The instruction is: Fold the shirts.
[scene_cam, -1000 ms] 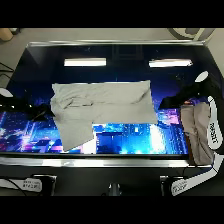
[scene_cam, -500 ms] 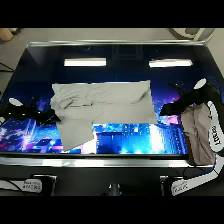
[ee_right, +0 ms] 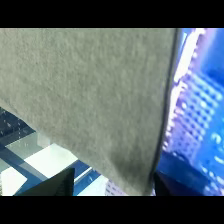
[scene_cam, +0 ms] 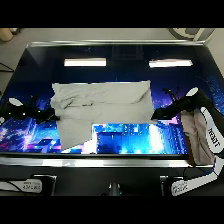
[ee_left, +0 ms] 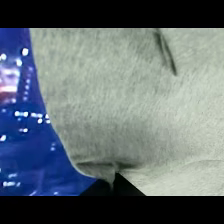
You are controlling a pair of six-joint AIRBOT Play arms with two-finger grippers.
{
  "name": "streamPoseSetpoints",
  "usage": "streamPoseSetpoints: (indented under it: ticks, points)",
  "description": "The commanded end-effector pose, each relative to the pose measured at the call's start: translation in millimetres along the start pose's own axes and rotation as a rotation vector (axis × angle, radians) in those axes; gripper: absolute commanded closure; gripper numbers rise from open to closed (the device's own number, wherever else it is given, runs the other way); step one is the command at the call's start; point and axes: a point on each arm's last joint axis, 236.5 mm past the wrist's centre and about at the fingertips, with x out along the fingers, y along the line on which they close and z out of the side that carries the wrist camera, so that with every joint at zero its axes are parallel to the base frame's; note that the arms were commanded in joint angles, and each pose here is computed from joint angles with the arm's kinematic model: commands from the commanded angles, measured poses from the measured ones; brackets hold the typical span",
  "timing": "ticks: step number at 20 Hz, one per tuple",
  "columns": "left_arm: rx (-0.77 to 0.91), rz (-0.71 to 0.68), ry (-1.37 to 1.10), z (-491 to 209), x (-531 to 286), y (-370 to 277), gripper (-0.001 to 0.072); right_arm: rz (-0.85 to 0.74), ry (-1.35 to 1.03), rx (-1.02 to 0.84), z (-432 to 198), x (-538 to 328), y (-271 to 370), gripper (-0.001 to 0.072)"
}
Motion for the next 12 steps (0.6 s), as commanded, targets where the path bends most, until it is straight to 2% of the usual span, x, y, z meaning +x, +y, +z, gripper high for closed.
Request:
streamPoseSetpoints:
  ticks: [1, 2, 3, 5, 7, 10, 12]
  points:
    - [0.018, -0.001, -0.027, 3, -9, -5, 0.0678, -0.045, -0.022, -0.027, 14, 19, 11, 0.0352]
    - [0.025, -0.002, -0.04, 6, -14, -7, 0.0678, -0.039, -0.009, -0.038, 12, 22, 16, 0.0559]
    - [0.04, -0.004, -0.058, 11, -22, -12, 0.0678, -0.027, 0.001, -0.038, 11, 21, 19, 0.0687]
    - [0.097, -0.011, -0.126, 28, -54, -32, 0.0679, -0.019, -0.002, -0.126, 16, -1, 32, 0.069]
    - [0.219, -0.01, -0.328, 59, -128, -76, 0.068, -0.138, -0.116, -0.297, 46, -69, 49, 0.0692]
    - [0.455, -0.04, -0.814, 55, -326, -191, 0.068, -0.569, -0.52, -0.536, 85, -272, 106, 0.0691]
    - [0.604, -0.066, -1.197, -9, -467, -262, 0.0679, -0.893, -0.911, -0.634, 51, -436, 184, 0.0691]
